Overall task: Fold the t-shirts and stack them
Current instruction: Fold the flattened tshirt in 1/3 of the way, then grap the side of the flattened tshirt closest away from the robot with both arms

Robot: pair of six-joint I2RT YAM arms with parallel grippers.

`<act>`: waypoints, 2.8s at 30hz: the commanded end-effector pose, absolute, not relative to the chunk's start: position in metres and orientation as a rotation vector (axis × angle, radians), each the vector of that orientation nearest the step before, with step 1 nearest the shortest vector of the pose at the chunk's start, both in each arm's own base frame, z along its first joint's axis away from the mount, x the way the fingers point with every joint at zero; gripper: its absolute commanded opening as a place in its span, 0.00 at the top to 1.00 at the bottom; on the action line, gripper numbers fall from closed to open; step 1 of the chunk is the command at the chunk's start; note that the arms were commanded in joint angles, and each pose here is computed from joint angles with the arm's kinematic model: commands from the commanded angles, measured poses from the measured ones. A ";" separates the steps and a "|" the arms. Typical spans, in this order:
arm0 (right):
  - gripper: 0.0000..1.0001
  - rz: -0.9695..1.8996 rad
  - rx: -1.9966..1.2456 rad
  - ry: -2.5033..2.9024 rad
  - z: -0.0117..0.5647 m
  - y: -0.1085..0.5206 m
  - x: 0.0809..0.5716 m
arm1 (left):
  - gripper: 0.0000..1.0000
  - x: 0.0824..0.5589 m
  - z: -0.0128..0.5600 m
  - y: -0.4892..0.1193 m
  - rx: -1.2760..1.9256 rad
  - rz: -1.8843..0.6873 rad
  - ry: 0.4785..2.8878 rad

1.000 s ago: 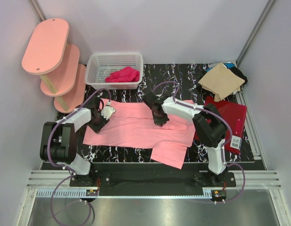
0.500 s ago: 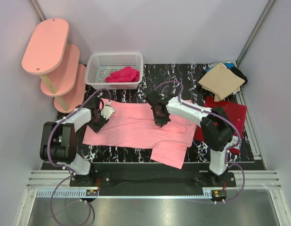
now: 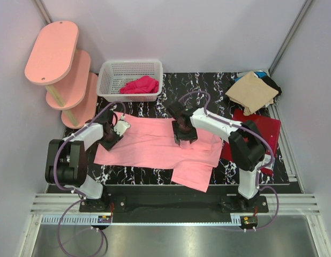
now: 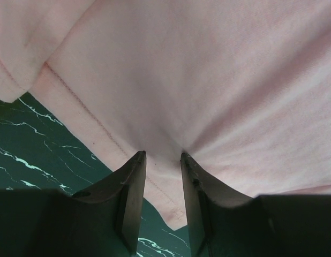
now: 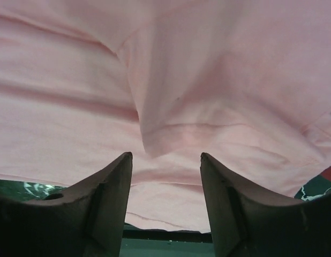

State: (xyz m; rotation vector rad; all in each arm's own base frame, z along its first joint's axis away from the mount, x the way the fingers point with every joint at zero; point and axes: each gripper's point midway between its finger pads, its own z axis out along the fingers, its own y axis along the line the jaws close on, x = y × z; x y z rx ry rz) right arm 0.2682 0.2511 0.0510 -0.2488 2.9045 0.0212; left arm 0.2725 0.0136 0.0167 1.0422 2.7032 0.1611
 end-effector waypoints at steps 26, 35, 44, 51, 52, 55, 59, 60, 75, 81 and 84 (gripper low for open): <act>0.44 0.033 0.649 2.792 -0.008 0.145 0.442 | 0.62 0.261 0.043 0.033 0.954 0.209 2.674; 0.44 0.097 0.650 2.813 -0.017 0.141 0.459 | 0.62 0.260 0.037 0.029 0.947 0.166 2.689; 0.41 0.152 0.594 2.785 0.001 0.147 0.470 | 0.63 0.295 0.048 0.017 0.792 0.103 2.673; 0.39 0.085 0.572 2.496 0.115 0.134 0.494 | 0.61 0.306 0.116 0.027 0.576 0.018 2.547; 0.39 0.084 0.555 2.470 0.128 0.136 0.490 | 0.61 0.302 0.131 0.029 0.568 0.020 2.507; 0.35 0.115 0.484 2.418 0.168 0.152 0.461 | 0.56 0.277 0.149 0.025 0.617 0.016 2.459; 0.31 0.245 0.364 2.460 0.184 0.181 0.389 | 0.54 0.240 0.141 0.020 0.727 0.010 2.468; 0.31 0.288 0.334 2.497 0.178 0.187 0.370 | 0.54 0.226 0.127 0.020 0.755 -0.001 2.508; 0.32 0.442 0.339 2.944 0.088 0.176 0.164 | 0.57 0.203 0.056 0.029 1.007 0.080 2.639; 0.31 0.395 0.340 3.027 0.071 0.171 0.137 | 0.57 0.213 0.045 0.034 1.002 0.122 2.633; 0.31 0.383 0.320 3.077 0.070 0.166 0.117 | 0.57 0.217 0.038 0.037 0.995 0.137 2.644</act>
